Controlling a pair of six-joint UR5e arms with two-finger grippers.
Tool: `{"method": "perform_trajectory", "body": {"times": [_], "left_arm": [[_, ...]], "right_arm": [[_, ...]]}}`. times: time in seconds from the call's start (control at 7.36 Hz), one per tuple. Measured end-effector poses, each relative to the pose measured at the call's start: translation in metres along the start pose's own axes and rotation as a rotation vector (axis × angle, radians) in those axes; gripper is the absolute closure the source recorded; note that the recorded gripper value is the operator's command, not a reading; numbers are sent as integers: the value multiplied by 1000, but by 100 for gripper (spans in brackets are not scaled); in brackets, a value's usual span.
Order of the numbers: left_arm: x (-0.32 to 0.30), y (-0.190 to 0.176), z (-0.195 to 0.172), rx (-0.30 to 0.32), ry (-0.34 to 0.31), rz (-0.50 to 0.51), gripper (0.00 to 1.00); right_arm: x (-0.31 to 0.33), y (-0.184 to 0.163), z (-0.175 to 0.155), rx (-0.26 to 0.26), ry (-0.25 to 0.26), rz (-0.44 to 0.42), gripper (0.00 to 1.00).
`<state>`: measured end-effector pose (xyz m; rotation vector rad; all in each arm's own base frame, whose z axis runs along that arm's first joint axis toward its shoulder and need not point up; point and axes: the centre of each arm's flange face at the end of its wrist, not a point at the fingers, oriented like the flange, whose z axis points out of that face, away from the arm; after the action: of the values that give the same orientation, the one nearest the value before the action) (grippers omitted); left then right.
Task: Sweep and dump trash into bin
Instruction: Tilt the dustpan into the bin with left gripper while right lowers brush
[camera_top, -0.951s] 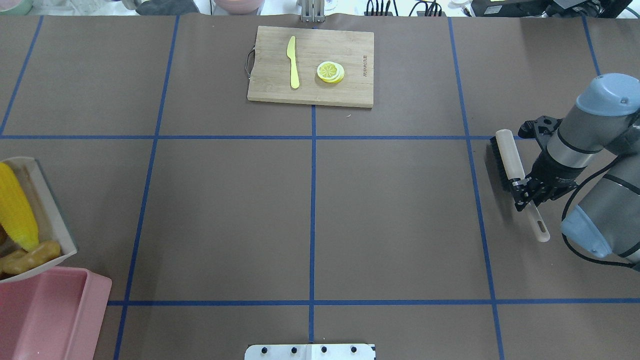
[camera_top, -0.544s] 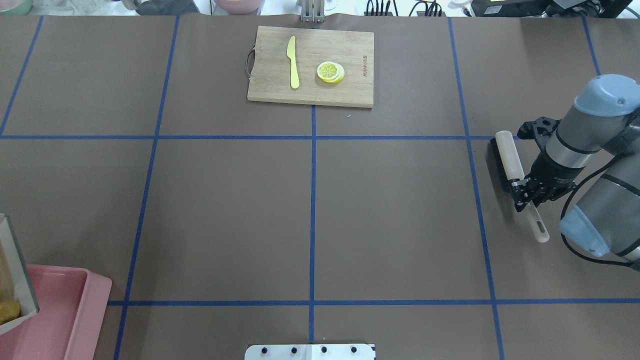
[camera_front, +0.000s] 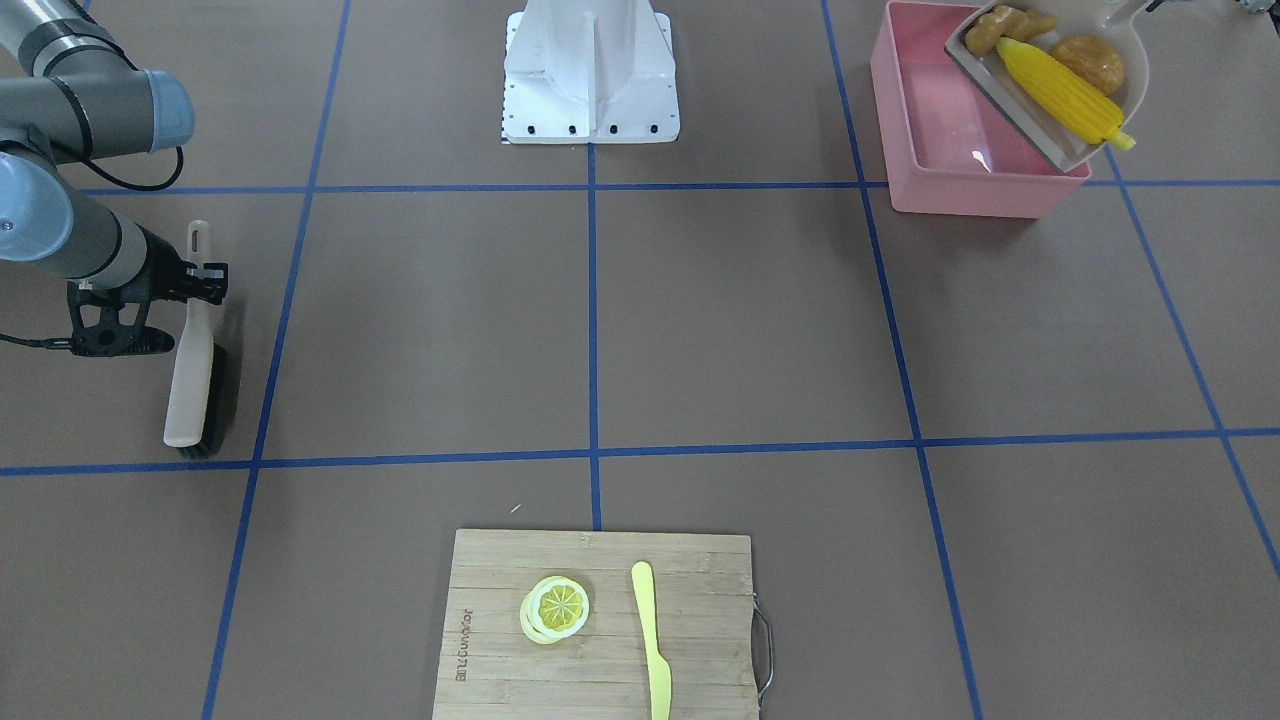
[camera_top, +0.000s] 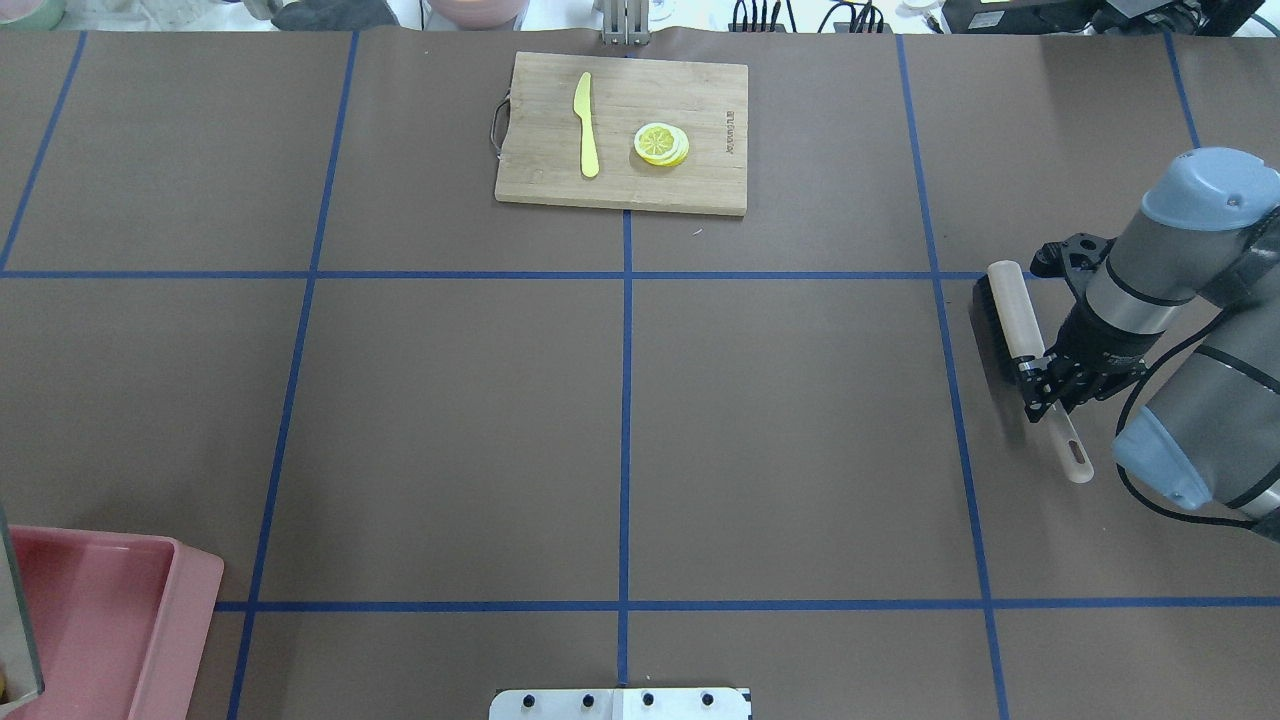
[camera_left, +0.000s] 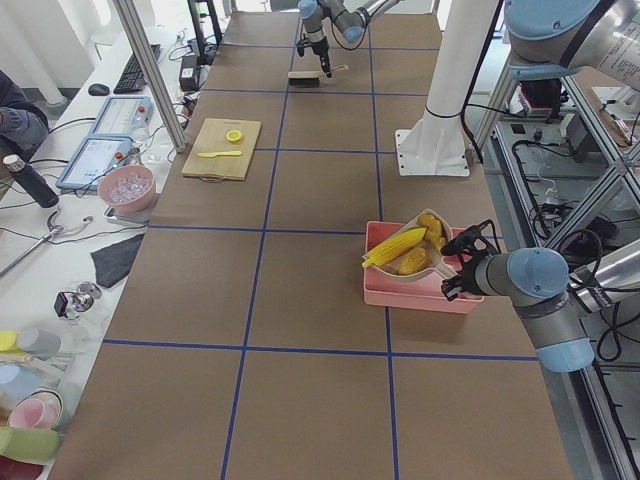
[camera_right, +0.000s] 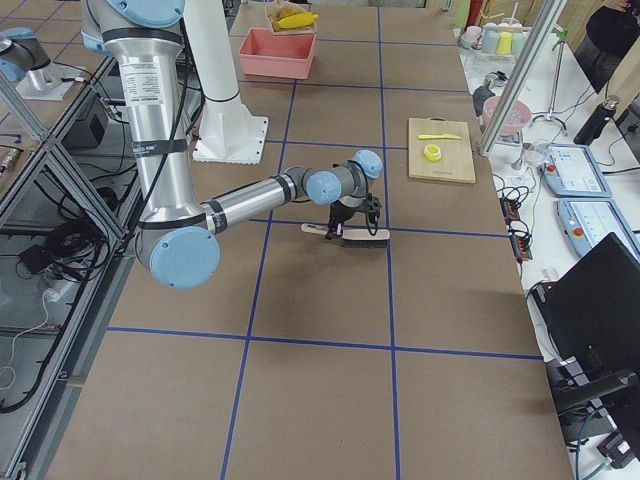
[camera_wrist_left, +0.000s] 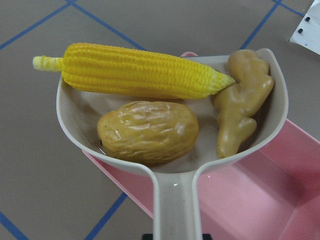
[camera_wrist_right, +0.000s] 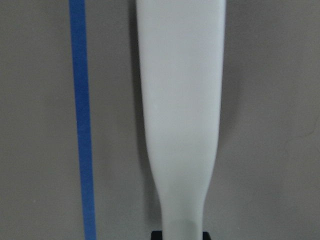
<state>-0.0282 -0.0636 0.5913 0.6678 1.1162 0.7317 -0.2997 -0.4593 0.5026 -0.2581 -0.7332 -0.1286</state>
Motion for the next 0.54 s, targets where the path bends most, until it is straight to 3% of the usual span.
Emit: {"method": "perform_trajectory", "body": {"times": [0.14, 0.27, 0.54], "left_arm": [[7, 7, -4, -17, 23, -17, 80], [12, 12, -7, -34, 40, -35, 80], [21, 24, -12, -81, 80, -92, 82]], "right_arm": [[-1, -1, 0, 0, -1, 5, 43], [-2, -1, 0, 0, -1, 7, 0], [-3, -1, -2, 3, -4, 6, 0]]}}
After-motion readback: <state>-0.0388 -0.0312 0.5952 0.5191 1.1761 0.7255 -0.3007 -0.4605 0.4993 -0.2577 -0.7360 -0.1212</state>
